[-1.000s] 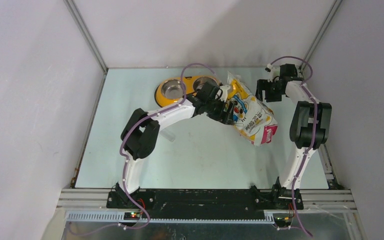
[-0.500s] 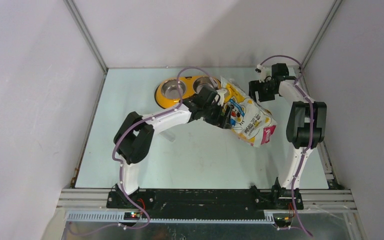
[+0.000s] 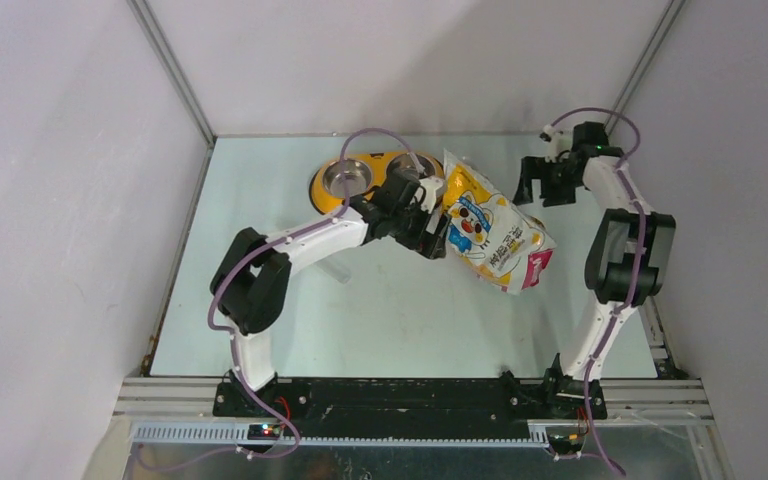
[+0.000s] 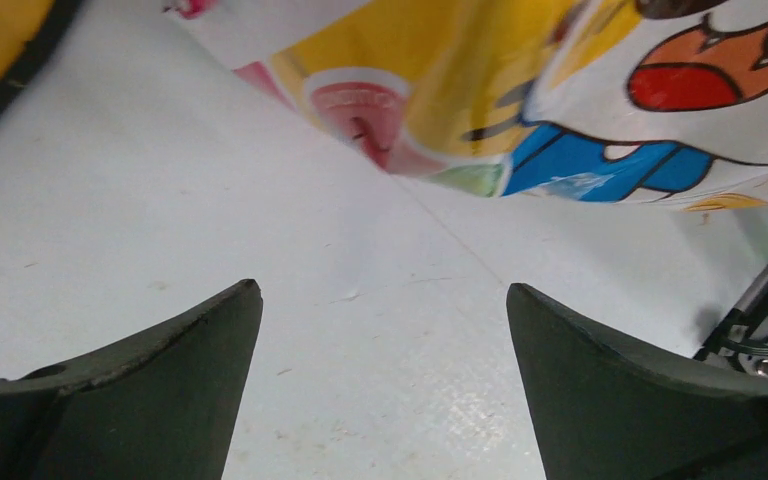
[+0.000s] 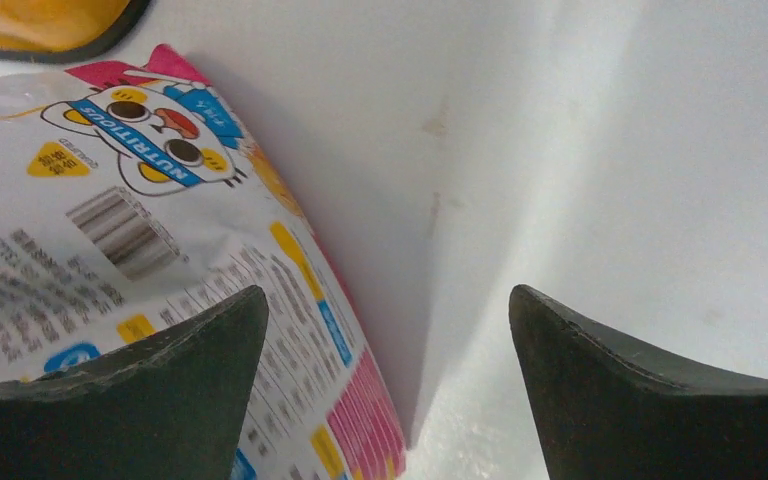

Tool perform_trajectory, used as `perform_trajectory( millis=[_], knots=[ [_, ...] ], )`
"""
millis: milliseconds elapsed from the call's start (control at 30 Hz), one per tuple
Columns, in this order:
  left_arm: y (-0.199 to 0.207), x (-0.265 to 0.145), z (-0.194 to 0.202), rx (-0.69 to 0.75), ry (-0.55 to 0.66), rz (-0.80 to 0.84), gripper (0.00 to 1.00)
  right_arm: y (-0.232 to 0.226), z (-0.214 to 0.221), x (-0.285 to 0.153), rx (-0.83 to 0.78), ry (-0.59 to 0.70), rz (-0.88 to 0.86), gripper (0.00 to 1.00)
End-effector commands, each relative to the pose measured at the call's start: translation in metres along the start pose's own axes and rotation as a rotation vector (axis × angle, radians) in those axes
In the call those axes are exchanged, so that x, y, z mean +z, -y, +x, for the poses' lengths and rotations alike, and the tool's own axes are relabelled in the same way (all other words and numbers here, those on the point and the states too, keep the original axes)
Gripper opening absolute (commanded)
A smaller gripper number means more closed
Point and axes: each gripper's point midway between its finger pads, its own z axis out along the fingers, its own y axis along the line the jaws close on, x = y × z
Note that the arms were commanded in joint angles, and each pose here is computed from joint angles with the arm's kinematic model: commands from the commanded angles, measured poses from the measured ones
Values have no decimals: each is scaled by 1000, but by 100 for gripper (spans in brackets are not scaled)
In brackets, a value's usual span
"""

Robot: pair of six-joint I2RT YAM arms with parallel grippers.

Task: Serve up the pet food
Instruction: Move the pet food bag to the center of the board.

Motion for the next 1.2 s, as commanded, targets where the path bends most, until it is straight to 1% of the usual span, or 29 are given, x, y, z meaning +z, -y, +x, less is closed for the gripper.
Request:
perform_trajectory(
  millis=[0,67,100,133,167,200,233,267,300,333,367,500,533,567,600,633,667,700,733,767,800,833,867,967,1067,1167],
  knots=[
    [-3,-34,-26,116,58,-2,100,4,-31,-70,27,135,87,94],
    [-7,-44,-23,142,48,-14,100,7,-42,-95,7,202,149,95],
    [-8,-53,-26,150,63,-20,100,12,-47,-104,1,230,187,95],
    [-11,-58,-21,162,51,-25,100,8,-53,-122,-15,275,213,96],
    [-13,-71,-26,164,76,-31,100,10,-58,-133,-27,303,249,96],
    [-19,-76,-17,184,57,-41,100,3,-64,-153,-47,352,269,97],
    [-24,-91,-21,206,79,-58,100,2,-67,-165,-57,380,291,97],
    [-30,-95,-10,204,55,-72,100,-8,-71,-187,-79,434,304,98],
    [-37,-111,-13,224,77,-94,100,-13,-72,-195,-93,461,301,99],
    [-45,-116,-1,222,48,-118,100,-29,-74,-216,-124,519,287,99],
    [-52,-130,-2,248,62,-142,100,-42,-74,-233,-150,571,279,99],
    [-80,-172,26,289,21,-271,100,-95,-70,-262,-257,684,154,100],
    [-82,-186,35,291,24,-298,100,-109,-69,-262,-291,697,111,100],
    [-92,-193,46,292,7,-343,100,-121,-68,-269,-319,720,93,99],
    [-91,-212,47,302,41,-370,100,-136,-67,-268,-356,727,50,100],
    [-95,-218,62,308,10,-393,100,-145,-66,-271,-377,736,31,100],
    [-91,-234,63,326,44,-412,100,-158,-65,-269,-405,737,-3,100],
    [-94,-241,78,339,6,-434,100,-163,-65,-268,-416,736,-16,100],
    [-89,-255,80,354,37,-450,100,-171,-64,-265,-429,730,-37,100],
    [-95,-263,93,357,-1,-491,100,-172,-64,-260,-428,720,-45,100],
    [-93,-275,95,356,24,-519,100,-173,-64,-254,-421,707,-57,100],
    [-97,-287,100,344,10,-566,100,-172,-64,-252,-415,701,-59,100],
    [-96,-297,101,328,28,-591,100,-171,-63,-246,-411,690,-61,100],
    [-95,-326,106,278,14,-666,100,-166,-62,-232,-424,677,-11,99],
    [-94,-336,107,222,11,-672,100,-163,-57,-219,-416,650,1,100],
    [-101,-335,106,196,25,-677,100,-164,-51,-210,-396,626,-18,99]
  ],
)
